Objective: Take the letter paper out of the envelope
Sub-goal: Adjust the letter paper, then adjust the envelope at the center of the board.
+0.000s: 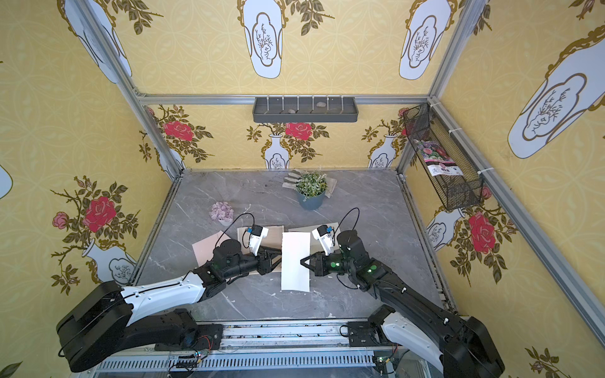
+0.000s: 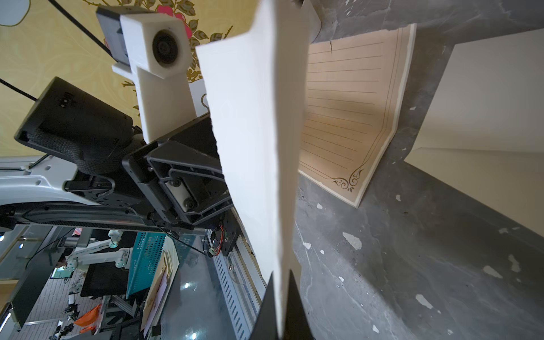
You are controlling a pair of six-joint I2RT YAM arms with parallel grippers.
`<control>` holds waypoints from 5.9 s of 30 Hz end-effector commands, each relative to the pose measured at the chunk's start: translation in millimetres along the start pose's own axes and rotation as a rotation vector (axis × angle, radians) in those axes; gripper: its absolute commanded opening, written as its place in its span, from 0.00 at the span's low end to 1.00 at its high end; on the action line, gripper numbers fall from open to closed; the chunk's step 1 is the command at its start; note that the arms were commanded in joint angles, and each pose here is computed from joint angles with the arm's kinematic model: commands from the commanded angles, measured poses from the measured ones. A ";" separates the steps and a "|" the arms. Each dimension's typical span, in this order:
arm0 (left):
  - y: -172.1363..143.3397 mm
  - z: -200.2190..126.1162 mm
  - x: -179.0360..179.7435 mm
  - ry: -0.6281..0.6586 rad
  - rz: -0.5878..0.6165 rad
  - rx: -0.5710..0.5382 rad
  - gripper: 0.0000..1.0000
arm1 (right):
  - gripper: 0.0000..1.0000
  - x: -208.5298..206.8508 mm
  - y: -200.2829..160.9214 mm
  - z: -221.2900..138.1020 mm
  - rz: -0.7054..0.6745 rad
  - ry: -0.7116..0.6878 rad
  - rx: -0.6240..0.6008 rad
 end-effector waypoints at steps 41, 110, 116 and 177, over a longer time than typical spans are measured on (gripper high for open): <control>1.3 -14.7 -47.6 -0.285 0.109 -0.045 0.04 | 0.00 38.0 23.6 -13.3 -0.107 0.175 -0.114; -7.2 -95.3 39.5 0.398 -0.052 -0.121 0.00 | 0.62 -95.8 -20.0 67.3 -0.568 -0.828 0.455; -7.8 -95.4 38.1 0.388 -0.057 -0.120 0.00 | 0.57 -108.5 -23.7 82.3 -0.547 -0.768 0.489; -6.4 -82.3 42.4 0.416 -0.144 -0.120 0.00 | 0.73 10.9 92.4 89.0 -0.345 -0.435 0.040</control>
Point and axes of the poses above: each gripper's point midway between its finger pads, its own z axis out along the fingers, its own x axis along the line the jaws close on, y = z × x, the point moved 1 cm from there along -z, back along the fingers, and after that the axes turned 14 degrees about -z, right-handed, at the moved point
